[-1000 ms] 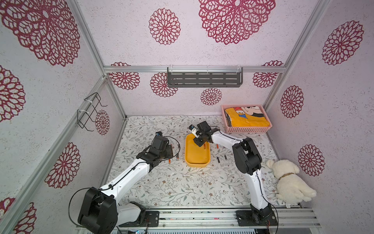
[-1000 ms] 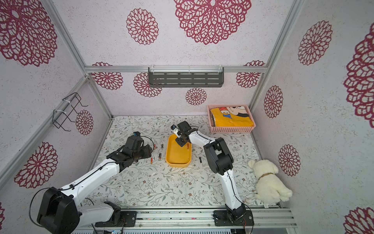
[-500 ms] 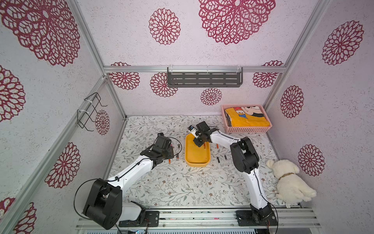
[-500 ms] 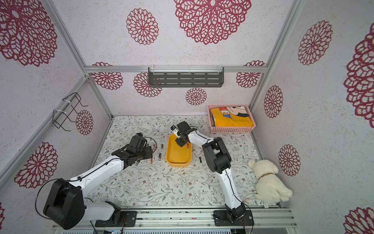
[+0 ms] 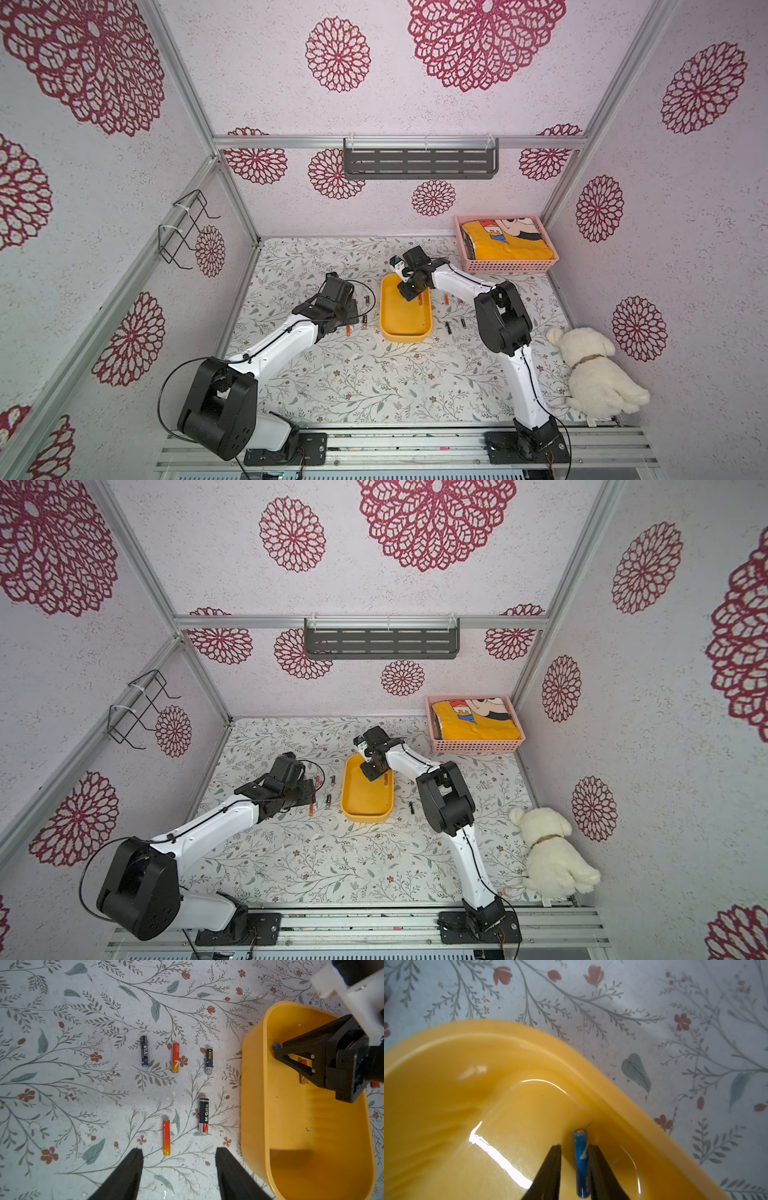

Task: Take the batteries out of the storage box
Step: Pick up the battery from the storage box.

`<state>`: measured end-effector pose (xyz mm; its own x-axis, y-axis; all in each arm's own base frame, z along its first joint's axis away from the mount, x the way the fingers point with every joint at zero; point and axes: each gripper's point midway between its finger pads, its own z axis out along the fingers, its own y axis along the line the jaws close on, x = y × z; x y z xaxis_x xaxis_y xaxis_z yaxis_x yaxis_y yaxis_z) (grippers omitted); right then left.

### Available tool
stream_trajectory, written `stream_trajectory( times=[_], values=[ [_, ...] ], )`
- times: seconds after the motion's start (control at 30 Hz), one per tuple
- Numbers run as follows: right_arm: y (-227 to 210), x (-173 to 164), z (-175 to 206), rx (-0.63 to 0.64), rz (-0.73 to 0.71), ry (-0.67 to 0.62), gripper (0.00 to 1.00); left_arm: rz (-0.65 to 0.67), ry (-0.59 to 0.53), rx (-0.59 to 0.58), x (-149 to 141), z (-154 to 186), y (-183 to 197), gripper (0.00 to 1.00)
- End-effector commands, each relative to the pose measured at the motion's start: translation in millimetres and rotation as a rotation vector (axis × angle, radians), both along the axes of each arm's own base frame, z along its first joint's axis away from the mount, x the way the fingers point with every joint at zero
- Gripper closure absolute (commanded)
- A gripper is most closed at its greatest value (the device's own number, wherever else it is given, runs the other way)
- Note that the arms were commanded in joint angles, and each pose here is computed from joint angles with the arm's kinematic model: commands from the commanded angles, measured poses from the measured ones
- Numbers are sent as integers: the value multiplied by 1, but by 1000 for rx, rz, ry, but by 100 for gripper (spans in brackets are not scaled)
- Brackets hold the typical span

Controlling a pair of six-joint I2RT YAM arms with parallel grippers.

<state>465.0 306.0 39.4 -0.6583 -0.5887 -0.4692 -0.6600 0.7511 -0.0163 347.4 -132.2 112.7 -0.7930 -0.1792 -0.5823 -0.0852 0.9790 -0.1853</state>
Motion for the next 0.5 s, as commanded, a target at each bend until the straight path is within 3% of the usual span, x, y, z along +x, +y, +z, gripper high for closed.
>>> stream_trajectory(
  times=[0.0, 0.23, 0.47],
  values=[
    [-5, -3, 5, 14, -38, 43, 74, 3, -10, 1, 6, 6, -2, 40],
    [-12, -4, -13, -19, -63, 83, 74, 5, -11, 4, 7, 6, -2, 40],
    [-13, -8, -19, -15, -104, 134, 94, 12, -13, 8, 8, 8, -1, 40]
  ],
)
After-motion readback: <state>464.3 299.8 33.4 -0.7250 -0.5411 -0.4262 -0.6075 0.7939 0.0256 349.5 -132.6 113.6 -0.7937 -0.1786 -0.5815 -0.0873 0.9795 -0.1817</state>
